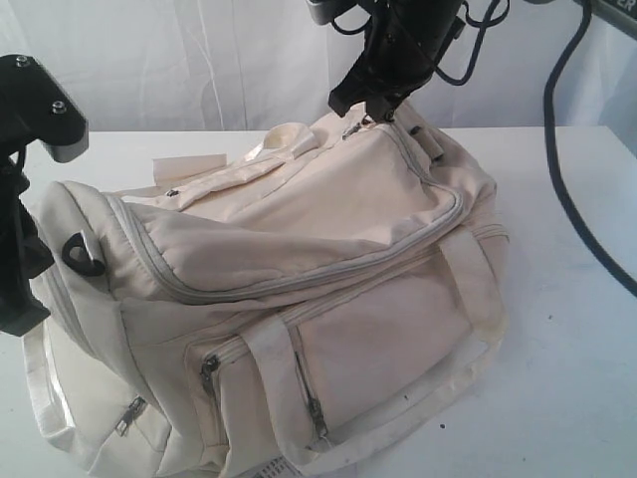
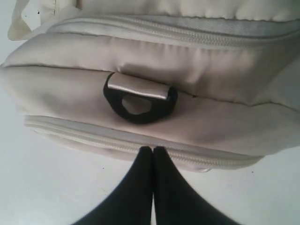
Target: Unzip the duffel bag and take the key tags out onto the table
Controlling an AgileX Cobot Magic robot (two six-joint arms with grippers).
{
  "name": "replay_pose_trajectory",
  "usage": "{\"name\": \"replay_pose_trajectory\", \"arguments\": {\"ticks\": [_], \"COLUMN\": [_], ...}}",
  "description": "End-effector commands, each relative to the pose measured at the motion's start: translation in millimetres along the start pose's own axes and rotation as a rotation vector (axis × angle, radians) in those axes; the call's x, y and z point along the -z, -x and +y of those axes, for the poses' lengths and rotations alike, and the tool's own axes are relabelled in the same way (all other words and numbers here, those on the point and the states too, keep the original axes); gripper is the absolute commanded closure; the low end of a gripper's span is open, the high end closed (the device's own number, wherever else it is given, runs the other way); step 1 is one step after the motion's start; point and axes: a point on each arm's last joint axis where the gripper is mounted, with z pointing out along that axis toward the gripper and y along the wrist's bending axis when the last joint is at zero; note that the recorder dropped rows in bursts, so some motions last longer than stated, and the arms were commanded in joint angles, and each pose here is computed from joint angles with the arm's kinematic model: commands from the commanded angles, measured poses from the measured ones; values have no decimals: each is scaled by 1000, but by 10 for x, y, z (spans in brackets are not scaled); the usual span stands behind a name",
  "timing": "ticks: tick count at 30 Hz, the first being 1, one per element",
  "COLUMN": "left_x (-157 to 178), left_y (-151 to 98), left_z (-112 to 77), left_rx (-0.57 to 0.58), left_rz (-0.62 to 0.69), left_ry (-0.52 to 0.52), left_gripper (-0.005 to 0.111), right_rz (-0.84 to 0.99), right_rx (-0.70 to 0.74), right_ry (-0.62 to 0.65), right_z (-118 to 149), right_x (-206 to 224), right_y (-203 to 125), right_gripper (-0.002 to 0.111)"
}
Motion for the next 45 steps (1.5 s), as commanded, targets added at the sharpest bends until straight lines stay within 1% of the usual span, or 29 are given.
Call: {"name": "replay_pose_trajectory", "arguments": {"ticks": [1,8,10,13,18,24,25,28,31,32,34,35,36,38,41,45], "left_x": [3,3,3,3,3,3,3,51,113,133,117,73,38,-86,-311,-548], "left_y": [-29,-29,-29,-29,-25,-21,-18,19,126,193,320,396,451,600,891,1253], "left_z": [-18,-18,-18,-19,-20,-19,-20,-35,-95,-111,-140,-161,-171,-199,-191,-152], "left_rx": [13,13,13,14,15,10,10,27,-9,-17,-9,-19,-34,-57,-89,-116], "left_rz": [7,7,7,7,2,-2,-6,-79,-229,-307,-411,-453,-466,-445,-377,-297], "left_ry": [-18,-18,-18,-19,-20,-19,-20,-35,-97,-114,-153,-179,-197,-267,-349,-433], "left_gripper": [107,107,107,107,107,107,107,107,107,107,107,107,107,107,107,107], "right_rz": [5,53,62,86,129,139,142,156,167,171,168,168,168,168,168,164], "right_rx": [-16,-17,-15,-16,-36,-64,-68,-74,-91,-93,-97,-97,-97,-97,-97,-97], "right_ry": [-36,-34,-35,-75,-70,-57,-56,-50,-42,-34,-25,-25,-25,-25,-25,-26], "right_z": [-34,-7,2,-24,-65,4,11,38,58,70,79,79,79,79,79,78], "right_x": [212,171,202,273,318,500,511,531,520,512,516,516,516,516,516,516], "right_y": [-36,-144,-185,-272,-461,-639,-659,-729,-769,-782,-781,-781,-781,-781,-781,-778], "right_gripper": [108,108,108,108,108,108,108,108,108,108,108,108,108,108,108,108]}}
